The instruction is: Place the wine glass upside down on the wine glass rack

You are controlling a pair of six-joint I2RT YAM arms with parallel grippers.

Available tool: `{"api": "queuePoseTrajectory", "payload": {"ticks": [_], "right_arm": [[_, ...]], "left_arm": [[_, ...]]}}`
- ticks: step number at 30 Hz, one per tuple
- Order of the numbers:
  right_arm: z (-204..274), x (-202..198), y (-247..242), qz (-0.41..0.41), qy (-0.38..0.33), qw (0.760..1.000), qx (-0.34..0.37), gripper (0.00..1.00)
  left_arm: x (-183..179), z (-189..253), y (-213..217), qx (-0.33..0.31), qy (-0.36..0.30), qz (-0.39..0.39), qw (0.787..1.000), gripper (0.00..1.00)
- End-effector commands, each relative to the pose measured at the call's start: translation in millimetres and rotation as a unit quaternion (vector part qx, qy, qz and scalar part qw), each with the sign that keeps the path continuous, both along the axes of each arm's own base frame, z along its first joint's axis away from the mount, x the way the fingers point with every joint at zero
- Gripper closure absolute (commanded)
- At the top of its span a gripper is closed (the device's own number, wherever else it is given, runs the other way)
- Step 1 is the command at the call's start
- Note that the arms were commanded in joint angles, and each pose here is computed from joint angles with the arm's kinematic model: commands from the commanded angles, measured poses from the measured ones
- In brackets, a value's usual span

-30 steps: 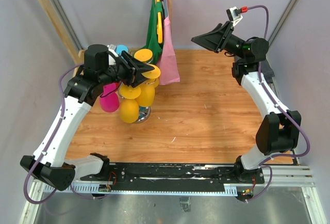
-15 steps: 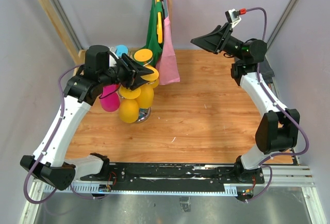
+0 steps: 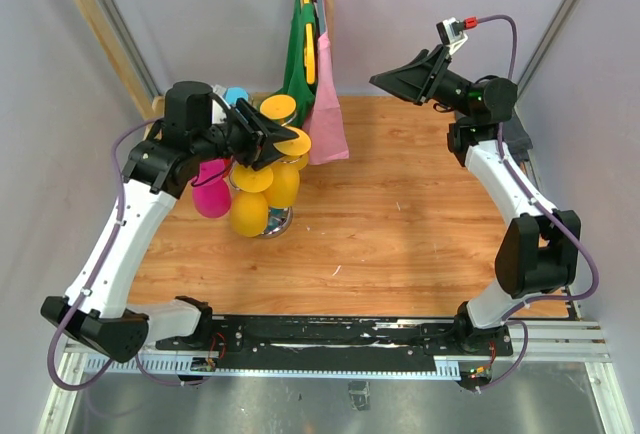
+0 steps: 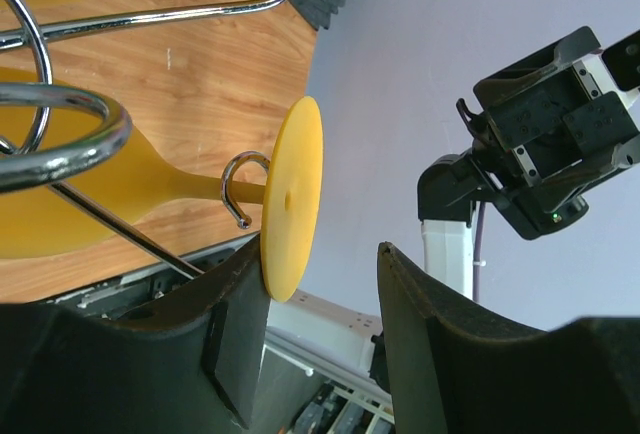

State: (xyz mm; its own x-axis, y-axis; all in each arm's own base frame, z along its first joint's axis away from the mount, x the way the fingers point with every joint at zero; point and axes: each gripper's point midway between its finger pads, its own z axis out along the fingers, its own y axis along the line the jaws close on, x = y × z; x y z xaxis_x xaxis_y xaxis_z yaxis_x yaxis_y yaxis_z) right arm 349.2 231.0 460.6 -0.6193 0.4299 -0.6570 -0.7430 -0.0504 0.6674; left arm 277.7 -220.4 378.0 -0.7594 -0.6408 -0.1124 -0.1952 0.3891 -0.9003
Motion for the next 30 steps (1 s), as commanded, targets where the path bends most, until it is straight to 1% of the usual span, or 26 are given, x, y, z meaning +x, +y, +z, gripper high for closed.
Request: {"api": "queuePoseTrajectory", "payload": {"ticks": [1, 7, 12, 15, 21, 24, 30], "right_arm": [[4.6, 5.8, -13.2, -0.018, -0.022, 1.000, 0.009, 0.32], [7.0, 4.8, -13.2, -0.013, -0.022, 1.000, 0.014, 0.32], [5.4, 3.4, -13.9, -0.015, -0.023, 1.000, 0.012, 0.32], [5.5, 4.9, -13.8, -0.015, -0.022, 1.000, 0.013, 0.31], [4.3, 4.7, -13.5, -0.012, -0.021, 1.000, 0.015, 0.32], [2.1, 1.5, -11.6, -0.006, -0.022, 1.000, 0.009, 0.34], [-13.6, -9.1, -3.5, 0.003, -0.007, 1.000, -0.003, 0.41]], "left_arm": [[-7.0, 3.9, 1.6, -0.001, -0.011, -0.003, 1.000, 0.50], [-1.4, -2.4, -3.7, 0.002, -0.001, -0.014, 1.000, 0.50], [-7.7, 3.0, 1.9, -0.003, -0.007, -0.002, 1.000, 0.50], [-6.7, -1.5, 1.9, 0.011, -0.001, -0.007, 1.000, 0.50], [-12.9, 1.6, 6.4, 0.014, -0.003, -0.002, 1.000, 0.50], [-13.2, 3.5, 6.3, 0.012, -0.005, -0.002, 1.000, 0.50], [-5.3, 7.7, 4.4, 0.017, -0.012, -0.002, 1.000, 0.49]]}}
